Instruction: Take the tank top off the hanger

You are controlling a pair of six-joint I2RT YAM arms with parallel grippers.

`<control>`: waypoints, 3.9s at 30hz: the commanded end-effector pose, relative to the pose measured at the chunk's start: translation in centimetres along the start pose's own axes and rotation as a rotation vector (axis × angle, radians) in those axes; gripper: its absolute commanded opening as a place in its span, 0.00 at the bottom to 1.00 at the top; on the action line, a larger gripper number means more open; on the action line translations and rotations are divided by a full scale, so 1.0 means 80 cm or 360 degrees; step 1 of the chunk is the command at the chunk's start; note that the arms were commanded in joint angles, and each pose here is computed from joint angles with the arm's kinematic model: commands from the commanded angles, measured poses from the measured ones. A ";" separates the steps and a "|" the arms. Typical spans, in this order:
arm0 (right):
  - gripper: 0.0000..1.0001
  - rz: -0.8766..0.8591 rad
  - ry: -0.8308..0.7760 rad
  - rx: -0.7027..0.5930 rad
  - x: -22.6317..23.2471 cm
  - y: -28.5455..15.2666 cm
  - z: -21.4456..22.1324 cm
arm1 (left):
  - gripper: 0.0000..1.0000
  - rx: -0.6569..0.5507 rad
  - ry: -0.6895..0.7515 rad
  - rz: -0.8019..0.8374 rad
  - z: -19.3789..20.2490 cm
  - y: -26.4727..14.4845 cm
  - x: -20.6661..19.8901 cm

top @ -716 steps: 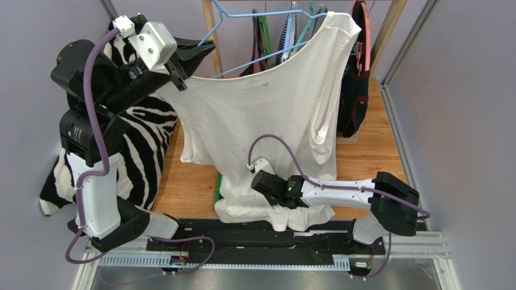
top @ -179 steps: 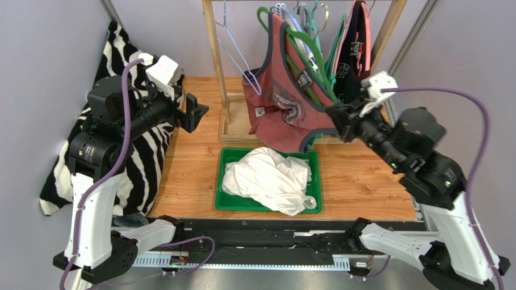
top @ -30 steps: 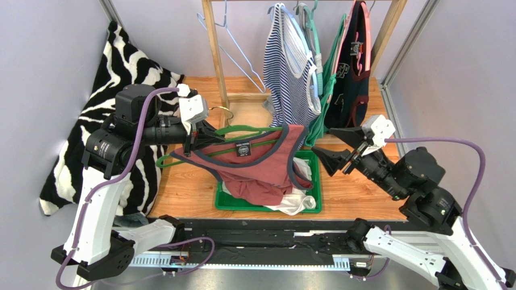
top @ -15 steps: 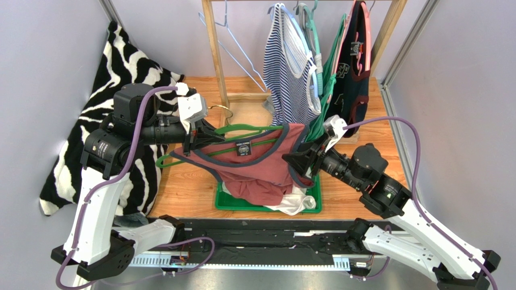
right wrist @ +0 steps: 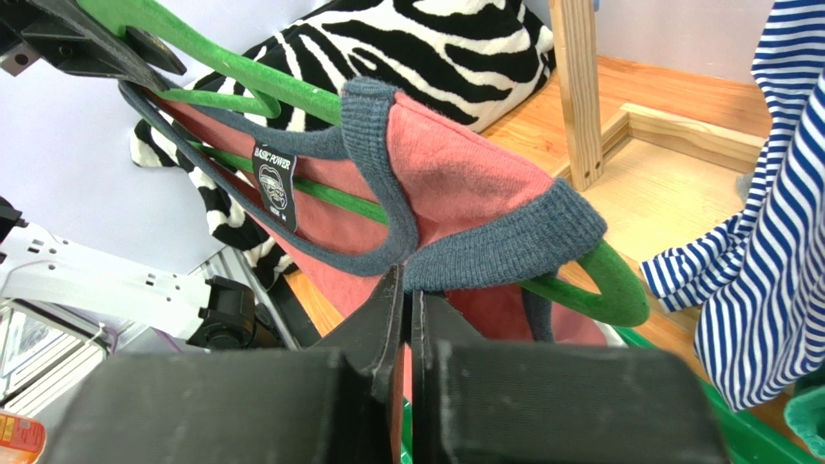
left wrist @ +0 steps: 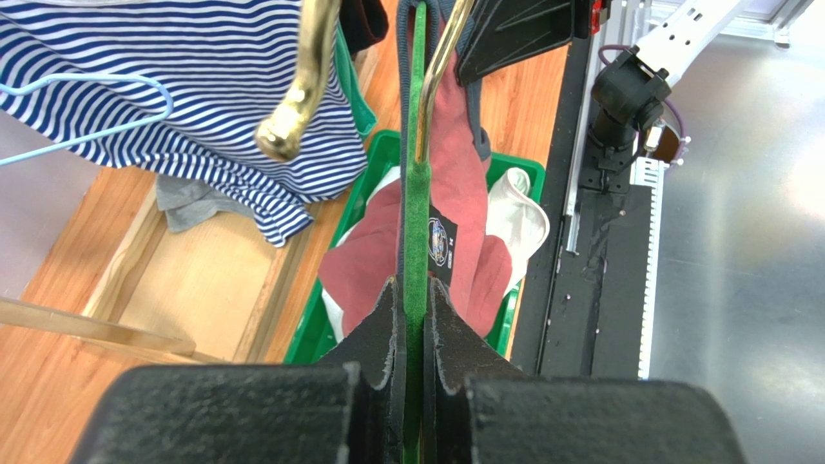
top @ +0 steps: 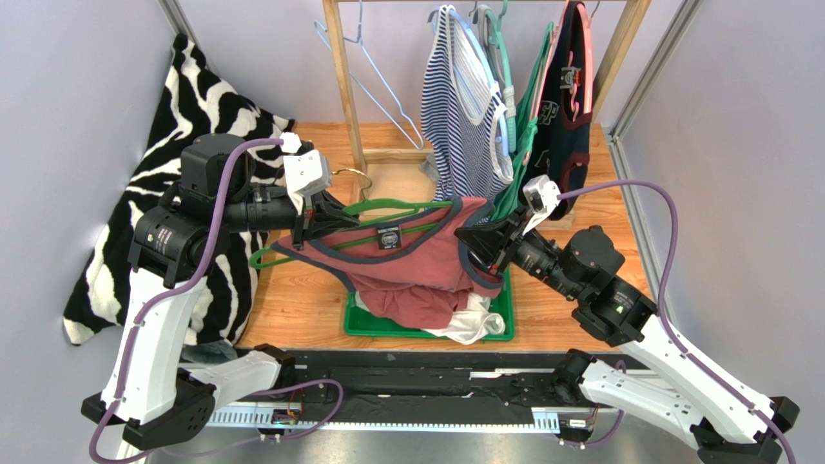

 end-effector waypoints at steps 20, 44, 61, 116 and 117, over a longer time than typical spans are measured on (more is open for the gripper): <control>0.00 0.1085 -0.0045 -0.0246 -0.116 -0.081 -0.046 | 0.00 -0.0076 0.0160 0.0011 -0.017 -0.019 -0.018; 0.68 0.0039 -0.0611 0.0018 0.007 -0.110 -0.088 | 0.00 0.0011 0.0189 0.0028 -0.004 -0.002 0.003; 0.76 -0.0424 -0.0680 0.0024 0.048 -0.057 -0.127 | 0.00 0.0010 0.0196 0.0252 -0.002 0.005 -0.023; 0.00 -0.0121 -0.0632 0.0286 0.029 -0.094 -0.070 | 0.95 0.0122 0.0120 -0.0677 -0.004 -0.015 0.058; 0.00 -0.0117 -0.0633 0.0283 0.029 -0.094 -0.071 | 0.96 0.0163 0.0081 -0.0630 0.014 -0.008 0.053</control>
Point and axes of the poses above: each gripper's point midway between its finger pads, its own y axis out along the fingers, its own x axis along the line the jaws close on, z = x × y, the point moved 4 cm from there along -y, back along the fingers, and after that the axes turned 3 degrees about y, right-handed, at the moved point
